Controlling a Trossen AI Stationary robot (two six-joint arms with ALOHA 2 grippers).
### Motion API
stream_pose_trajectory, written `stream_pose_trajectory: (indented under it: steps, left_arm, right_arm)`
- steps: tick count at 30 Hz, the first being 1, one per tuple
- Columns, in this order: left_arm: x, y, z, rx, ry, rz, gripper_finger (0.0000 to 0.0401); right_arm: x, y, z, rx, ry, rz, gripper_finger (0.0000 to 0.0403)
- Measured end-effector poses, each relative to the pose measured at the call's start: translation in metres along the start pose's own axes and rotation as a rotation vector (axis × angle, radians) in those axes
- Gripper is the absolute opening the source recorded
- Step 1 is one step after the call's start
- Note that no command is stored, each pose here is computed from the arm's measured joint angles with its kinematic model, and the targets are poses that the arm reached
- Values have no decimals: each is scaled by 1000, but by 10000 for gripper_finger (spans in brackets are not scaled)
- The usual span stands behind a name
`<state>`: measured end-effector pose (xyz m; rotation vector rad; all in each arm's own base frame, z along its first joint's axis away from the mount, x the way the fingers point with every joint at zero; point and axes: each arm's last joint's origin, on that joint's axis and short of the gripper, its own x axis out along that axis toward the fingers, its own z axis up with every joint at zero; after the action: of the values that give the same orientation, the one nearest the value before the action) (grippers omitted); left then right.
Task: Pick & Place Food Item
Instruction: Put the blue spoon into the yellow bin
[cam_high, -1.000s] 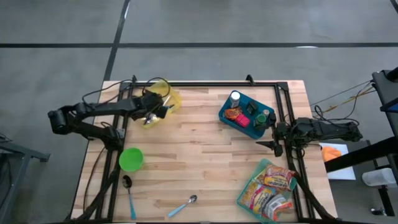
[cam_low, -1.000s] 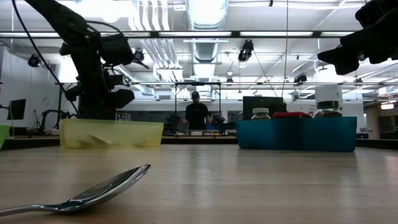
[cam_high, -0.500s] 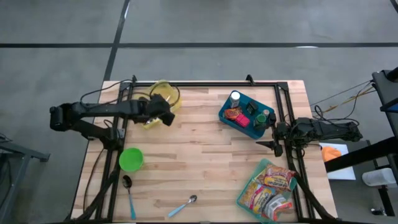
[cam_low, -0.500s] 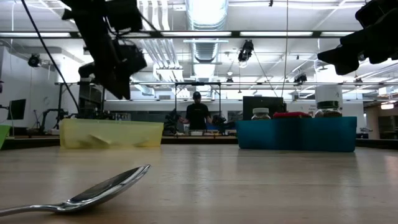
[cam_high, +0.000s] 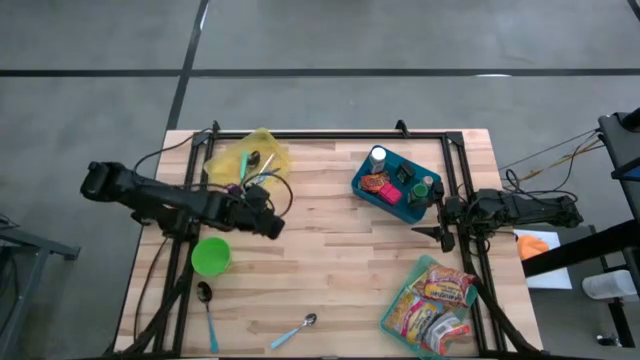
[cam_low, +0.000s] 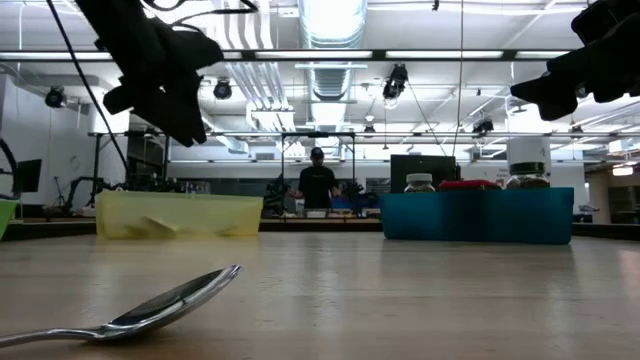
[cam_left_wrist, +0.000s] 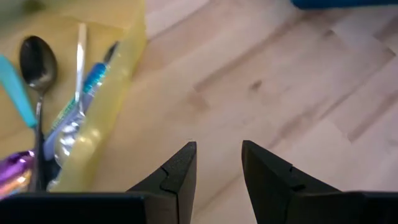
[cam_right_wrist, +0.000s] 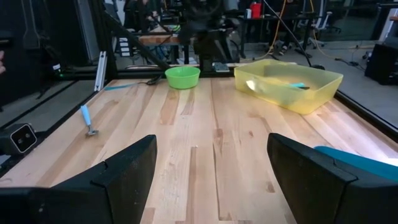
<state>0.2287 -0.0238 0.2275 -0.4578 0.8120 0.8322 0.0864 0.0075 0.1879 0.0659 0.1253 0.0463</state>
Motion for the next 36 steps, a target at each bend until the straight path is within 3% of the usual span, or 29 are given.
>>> stream_pose_trajectory:
  steps: [6, 19, 25, 30, 36]
  left_arm:
    - [-6, -8, -13, 58, -7, -10, 128]
    - [-3, -15, -15, 121, -8, -43, 128]
    - [7, -34, -26, 145, 4, -94, 128]
    - [14, -47, -40, 164, 93, -147, 128]
    - [3, -74, -63, 140, 113, -184, 128]
  right_arm:
    - [0, 0, 0, 0, 0, 0, 303]
    - [0, 0, 0, 1, 0, -1, 303]
    - [0, 0, 0, 0, 0, 0, 303]
    - [0, 0, 0, 0, 0, 0, 303]
    - [0, 0, 0, 0, 0, 0, 303]
